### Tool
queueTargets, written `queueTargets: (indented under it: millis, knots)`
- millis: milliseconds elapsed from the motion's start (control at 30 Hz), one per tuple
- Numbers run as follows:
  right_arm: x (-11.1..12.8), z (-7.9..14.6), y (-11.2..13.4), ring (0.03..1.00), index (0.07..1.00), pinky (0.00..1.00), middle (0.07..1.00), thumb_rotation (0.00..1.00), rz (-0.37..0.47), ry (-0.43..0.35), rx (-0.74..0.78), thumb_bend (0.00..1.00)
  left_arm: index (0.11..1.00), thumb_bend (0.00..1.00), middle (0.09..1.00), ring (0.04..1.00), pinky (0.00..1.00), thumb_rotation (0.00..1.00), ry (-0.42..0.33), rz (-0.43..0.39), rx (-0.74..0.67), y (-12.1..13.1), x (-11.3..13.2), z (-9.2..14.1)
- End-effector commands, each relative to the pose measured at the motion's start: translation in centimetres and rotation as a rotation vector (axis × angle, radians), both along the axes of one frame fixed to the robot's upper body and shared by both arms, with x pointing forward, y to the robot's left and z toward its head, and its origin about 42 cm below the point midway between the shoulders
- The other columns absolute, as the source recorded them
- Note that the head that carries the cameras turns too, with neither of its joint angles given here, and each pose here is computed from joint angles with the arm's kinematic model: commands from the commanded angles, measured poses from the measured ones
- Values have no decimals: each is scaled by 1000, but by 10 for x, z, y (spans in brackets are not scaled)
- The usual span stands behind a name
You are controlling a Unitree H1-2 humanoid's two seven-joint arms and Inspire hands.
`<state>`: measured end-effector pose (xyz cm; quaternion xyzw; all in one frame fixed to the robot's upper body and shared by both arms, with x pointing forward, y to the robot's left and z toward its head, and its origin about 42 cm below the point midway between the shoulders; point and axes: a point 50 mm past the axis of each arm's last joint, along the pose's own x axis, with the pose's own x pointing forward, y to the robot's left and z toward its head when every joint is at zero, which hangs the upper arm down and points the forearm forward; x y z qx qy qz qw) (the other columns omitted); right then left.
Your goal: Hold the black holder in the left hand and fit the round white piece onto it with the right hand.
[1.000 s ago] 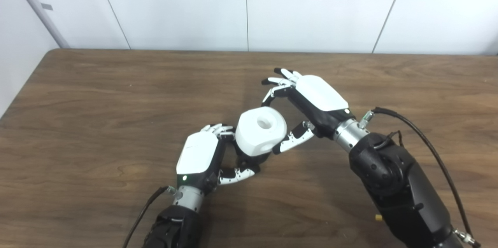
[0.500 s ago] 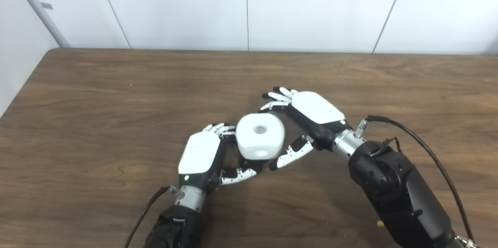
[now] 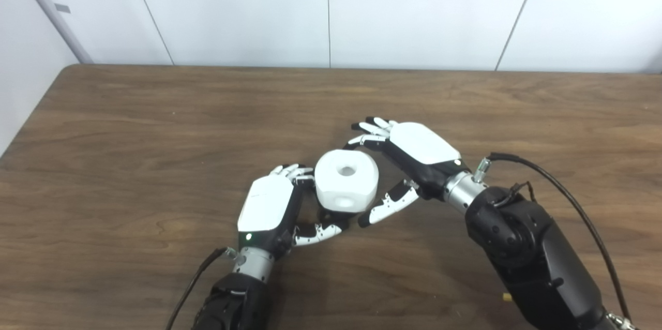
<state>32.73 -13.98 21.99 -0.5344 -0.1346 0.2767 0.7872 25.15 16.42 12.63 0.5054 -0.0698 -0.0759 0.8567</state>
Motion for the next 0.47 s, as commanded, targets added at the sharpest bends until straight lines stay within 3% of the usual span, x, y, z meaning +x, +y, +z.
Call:
queueTargets:
  millis: [0,433]
  knots:
    - [2,16,1,1000,820,1000,966,415,-3,-63,29,1000,487,521,777,857,909,48,77,-42,29,-5,-6,-14]
    - [-5,21,-21,1000,870,1000,982,443,-42,-62,14,1000,486,521,770,848,899,48,67,-34,29,0,-6,-16]
